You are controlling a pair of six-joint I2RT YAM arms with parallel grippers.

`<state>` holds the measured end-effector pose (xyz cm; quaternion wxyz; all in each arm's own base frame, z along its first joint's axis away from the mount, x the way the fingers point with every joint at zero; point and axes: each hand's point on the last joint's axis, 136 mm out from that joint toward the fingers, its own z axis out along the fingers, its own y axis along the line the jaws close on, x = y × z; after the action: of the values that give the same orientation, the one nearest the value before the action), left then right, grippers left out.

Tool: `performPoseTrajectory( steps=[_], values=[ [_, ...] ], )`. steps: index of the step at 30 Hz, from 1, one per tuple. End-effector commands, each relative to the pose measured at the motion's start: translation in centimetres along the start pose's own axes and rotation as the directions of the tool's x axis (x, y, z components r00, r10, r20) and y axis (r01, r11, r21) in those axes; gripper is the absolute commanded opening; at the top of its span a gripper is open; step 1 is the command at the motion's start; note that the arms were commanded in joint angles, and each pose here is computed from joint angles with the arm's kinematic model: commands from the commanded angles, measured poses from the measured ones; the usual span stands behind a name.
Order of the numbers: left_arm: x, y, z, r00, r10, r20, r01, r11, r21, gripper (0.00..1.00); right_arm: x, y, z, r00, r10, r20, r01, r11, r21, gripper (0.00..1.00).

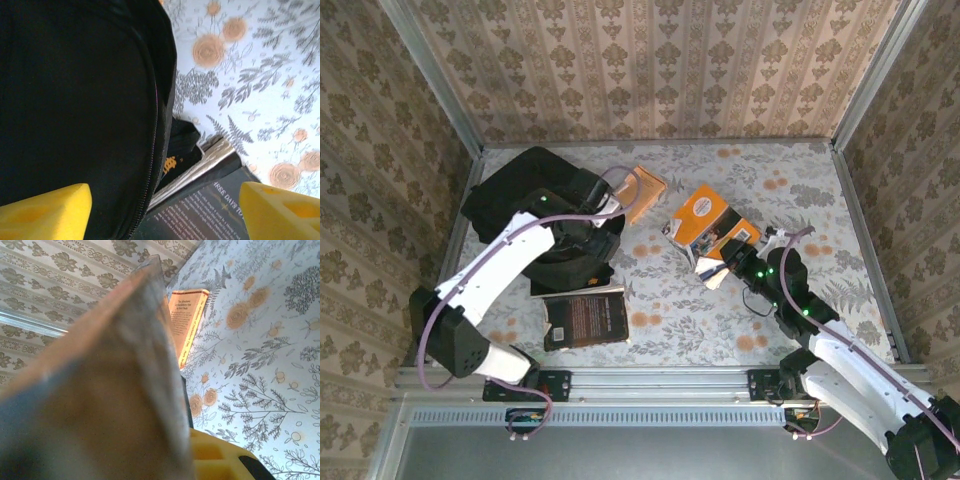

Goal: Pack the student bag

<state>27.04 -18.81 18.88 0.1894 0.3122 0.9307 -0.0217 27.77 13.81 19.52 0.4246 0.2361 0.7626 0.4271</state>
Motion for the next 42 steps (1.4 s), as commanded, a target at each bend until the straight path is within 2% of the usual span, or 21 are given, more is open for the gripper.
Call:
performPoseTrajectory(
  steps=[1, 7, 14, 22, 27, 31, 36, 39, 42],
  values=[
    [1.4, 0.2, 0.3, 0.993, 0.065, -0.097, -0.067, 0.998, -0.017, 0.8, -0.2, 1.5, -0.3, 1.0, 0.022, -0.008, -0.023, 0.997, -0.08, 0.0],
    [1.3, 0.5, 1.8, 0.99, 0.067, -0.127, -0.073, 0.996, -0.044, 0.8, 0.0, 1.0, -0.2, 0.999, 0.042, -0.014, -0.043, 0.996, -0.078, 0.0],
    [0.3, 2.0, 2.5, 0.989, 0.07, -0.131, -0.089, 0.986, -0.139, 0.79, 0.2, 0.7, 0.0, 0.998, 0.057, -0.027, -0.059, 0.996, -0.073, 0.0],
    [0.7, 1.8, 3.7, 0.984, 0.07, -0.164, -0.092, 0.987, -0.129, 0.76, -0.3, 1.1, 0.2, 0.998, 0.055, -0.028, -0.057, 0.996, -0.07, 0.0],
    [0.8, 3.1, 4.1, 0.985, 0.038, -0.17, -0.069, 0.981, -0.181, 0.73, -0.2, 1.0, 0.5, 0.997, 0.061, -0.038, -0.064, 0.996, -0.069, 0.0],
    [0.9, 4.2, 4.3, 0.983, 0.019, -0.184, -0.063, 0.97, -0.237, 0.64, -0.2, 1.2, 0.6, 0.997, 0.063, -0.041, -0.065, 0.995, -0.073, 0.0],
    [1.2, 4.4, 4.8, 0.98, 0.014, -0.197, -0.062, 0.969, -0.239, 0.58, -0.3, 1.1, 0.5, 0.997, 0.061, -0.038, -0.063, 0.995, -0.072, 0.0],
    [1.0, 4.5, 4.6, 0.983, 0.008, -0.186, -0.053, 0.969, -0.241, 0.42, -0.3, 0.9, 0.5, 0.997, 0.062, -0.039, -0.064, 0.995, -0.071, 0.0],
    [0.8, 4.7, 4.0, 0.985, 0.0, -0.172, -0.042, 0.97, -0.239, 0.21, -0.2, 1.3, 0.5, 0.997, 0.059, -0.045, -0.063, 0.994, -0.09, 0.0]
  ],
)
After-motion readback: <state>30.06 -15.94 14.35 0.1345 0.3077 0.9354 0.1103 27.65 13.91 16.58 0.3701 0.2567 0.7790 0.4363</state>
